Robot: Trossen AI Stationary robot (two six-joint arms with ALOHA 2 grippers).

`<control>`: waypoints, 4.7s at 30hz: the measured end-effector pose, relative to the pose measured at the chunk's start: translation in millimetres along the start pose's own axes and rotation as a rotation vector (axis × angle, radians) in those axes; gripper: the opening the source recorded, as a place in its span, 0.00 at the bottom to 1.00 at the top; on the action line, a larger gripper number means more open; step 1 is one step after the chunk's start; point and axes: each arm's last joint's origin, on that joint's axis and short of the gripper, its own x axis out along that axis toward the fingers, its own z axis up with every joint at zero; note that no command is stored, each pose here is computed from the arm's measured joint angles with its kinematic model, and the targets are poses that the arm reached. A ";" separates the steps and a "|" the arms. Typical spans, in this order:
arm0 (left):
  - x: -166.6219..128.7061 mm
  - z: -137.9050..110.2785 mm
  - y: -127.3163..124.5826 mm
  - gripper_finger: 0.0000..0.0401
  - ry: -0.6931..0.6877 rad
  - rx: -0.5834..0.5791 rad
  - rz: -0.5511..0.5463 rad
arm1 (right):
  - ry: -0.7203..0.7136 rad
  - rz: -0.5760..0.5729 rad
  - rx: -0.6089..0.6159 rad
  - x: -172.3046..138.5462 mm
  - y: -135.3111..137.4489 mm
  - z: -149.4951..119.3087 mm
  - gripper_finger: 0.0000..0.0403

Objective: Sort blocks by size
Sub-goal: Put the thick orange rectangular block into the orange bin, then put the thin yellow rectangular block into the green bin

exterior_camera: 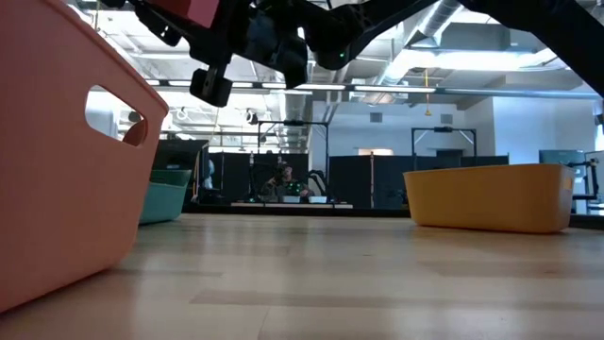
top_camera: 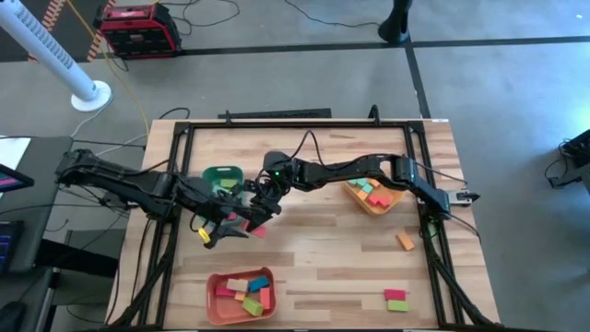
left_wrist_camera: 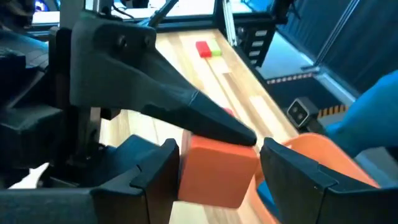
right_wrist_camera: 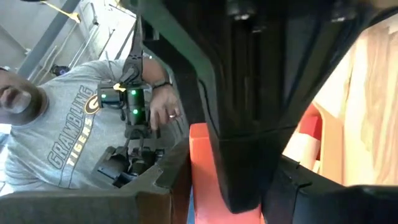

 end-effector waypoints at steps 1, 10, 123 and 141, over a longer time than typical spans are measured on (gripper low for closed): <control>1.8 0.2 -0.7 0.54 0.006 0.010 0.003 | 0.001 0.000 0.000 0.3 0.0 -0.2 0.41; 3.7 8.9 -3.2 0.44 -0.002 0.075 0.079 | -0.001 0.001 -0.001 -0.2 0.1 0.2 0.41; 35.7 -28.9 -63.0 0.44 0.039 -0.479 0.074 | -0.126 -1.763 0.597 -88.8 160.4 -419.8 0.68; 35.9 -26.6 -63.4 0.44 0.013 -0.571 0.065 | -0.174 -1.687 0.585 -98.0 126.8 -432.2 0.64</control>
